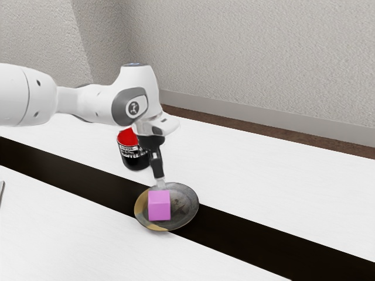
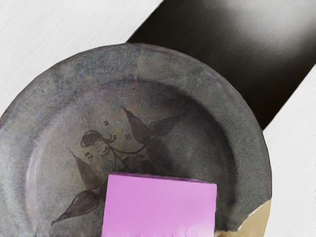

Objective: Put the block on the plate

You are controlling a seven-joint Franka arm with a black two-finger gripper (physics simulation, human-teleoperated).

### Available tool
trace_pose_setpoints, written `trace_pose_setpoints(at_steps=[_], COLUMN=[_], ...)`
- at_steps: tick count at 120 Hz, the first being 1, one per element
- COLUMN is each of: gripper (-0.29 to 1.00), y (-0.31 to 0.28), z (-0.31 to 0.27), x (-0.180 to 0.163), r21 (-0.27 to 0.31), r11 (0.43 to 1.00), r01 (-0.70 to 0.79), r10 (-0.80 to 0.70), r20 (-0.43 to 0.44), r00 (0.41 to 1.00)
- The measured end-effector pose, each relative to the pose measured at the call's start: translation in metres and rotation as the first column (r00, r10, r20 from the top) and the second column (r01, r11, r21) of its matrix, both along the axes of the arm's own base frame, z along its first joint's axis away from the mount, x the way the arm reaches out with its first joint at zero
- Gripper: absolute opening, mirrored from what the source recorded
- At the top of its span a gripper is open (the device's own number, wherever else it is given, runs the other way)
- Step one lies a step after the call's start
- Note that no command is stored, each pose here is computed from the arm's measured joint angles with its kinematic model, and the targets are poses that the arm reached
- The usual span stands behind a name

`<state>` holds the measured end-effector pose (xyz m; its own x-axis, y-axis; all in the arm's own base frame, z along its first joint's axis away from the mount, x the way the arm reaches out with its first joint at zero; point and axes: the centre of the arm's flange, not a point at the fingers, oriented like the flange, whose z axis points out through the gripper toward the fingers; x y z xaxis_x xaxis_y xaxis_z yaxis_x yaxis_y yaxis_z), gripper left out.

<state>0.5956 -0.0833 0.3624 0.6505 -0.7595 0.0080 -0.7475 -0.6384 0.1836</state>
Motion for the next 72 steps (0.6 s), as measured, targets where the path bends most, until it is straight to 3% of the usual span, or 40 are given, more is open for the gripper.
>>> trace_pose_setpoints(at_steps=[30,47,72], gripper=[0.68,0.69,0.7], y=[0.033,0.039,0.044], z=[0.149,0.195,0.2], x=[0.02,0.005,-0.004], r21=[0.061,0.08,0.104], r11=[0.986,0.97,0.944], r01=[-0.153,-0.23,-0.313], r10=[0.141,0.213,0.298], r20=[0.166,0.18,0.143], r00=[0.976,0.96,0.944])
